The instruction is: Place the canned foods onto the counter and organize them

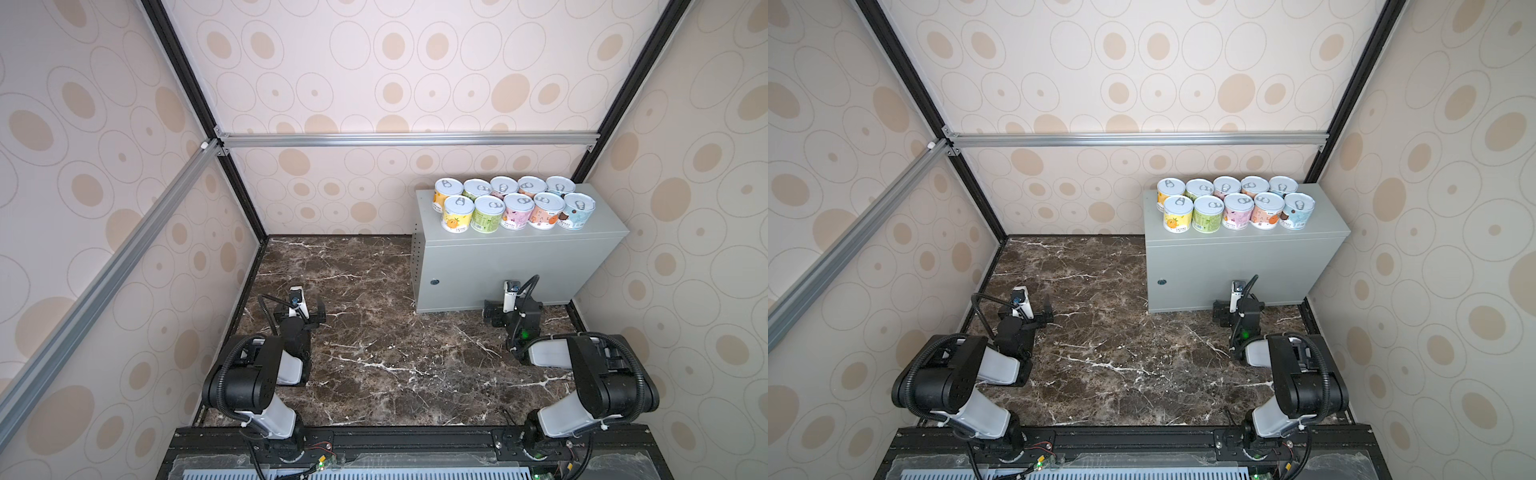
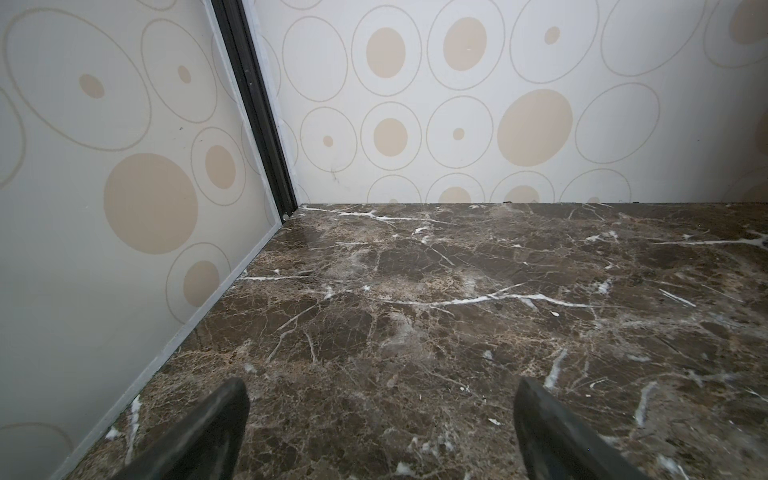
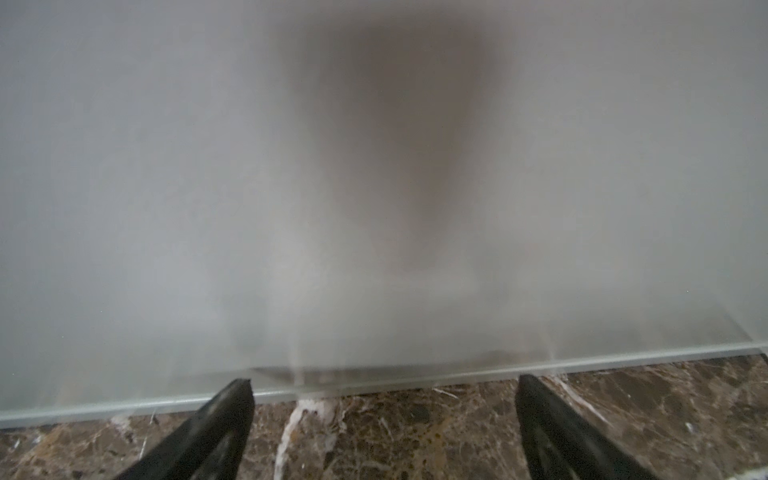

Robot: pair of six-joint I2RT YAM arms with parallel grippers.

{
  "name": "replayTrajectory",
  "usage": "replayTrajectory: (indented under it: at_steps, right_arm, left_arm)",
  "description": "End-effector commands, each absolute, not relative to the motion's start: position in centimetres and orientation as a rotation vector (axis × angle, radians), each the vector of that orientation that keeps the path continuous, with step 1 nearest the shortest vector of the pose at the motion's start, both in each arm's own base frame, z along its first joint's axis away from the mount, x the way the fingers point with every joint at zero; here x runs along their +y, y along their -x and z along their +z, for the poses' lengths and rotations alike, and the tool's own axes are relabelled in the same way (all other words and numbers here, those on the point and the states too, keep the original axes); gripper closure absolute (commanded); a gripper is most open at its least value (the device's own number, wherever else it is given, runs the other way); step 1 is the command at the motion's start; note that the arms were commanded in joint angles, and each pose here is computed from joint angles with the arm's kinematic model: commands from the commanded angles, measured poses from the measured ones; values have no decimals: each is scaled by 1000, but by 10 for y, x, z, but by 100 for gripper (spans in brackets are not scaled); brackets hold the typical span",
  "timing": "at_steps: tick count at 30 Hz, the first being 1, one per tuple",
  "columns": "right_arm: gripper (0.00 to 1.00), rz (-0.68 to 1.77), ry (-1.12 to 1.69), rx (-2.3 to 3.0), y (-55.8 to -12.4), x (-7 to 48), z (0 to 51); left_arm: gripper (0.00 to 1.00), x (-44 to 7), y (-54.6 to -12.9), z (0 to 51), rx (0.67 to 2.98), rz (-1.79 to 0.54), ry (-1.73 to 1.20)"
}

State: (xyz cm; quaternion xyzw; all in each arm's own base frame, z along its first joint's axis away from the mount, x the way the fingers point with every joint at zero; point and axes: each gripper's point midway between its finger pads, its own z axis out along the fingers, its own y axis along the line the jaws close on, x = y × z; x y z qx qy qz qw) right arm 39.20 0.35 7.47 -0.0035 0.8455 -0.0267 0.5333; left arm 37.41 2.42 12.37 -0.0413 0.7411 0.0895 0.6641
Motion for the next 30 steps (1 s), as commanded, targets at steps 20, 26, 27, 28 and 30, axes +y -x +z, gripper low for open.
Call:
replayTrajectory:
  at_steps: [20,26,27,28,30]
  right_arm:
    - [0,-57,6,1994,-397,4,83]
    - [0,-58,7,1995,-397,4,83]
    - [0,-59,6,1994,-398,4,84]
    - [0,-58,7,1993,-398,4,84]
    - [0,-58,6,1992,-398,4,84]
  left_arm:
    - [1,13,-376,130,1656,156,29]
    - [1,13,-376,130,1655,157,29]
    - [1,14,-376,130,1654,158,30]
    - [1,14,-376,130,1654,157,31]
    - [1,13,-376,130,1655,157,29]
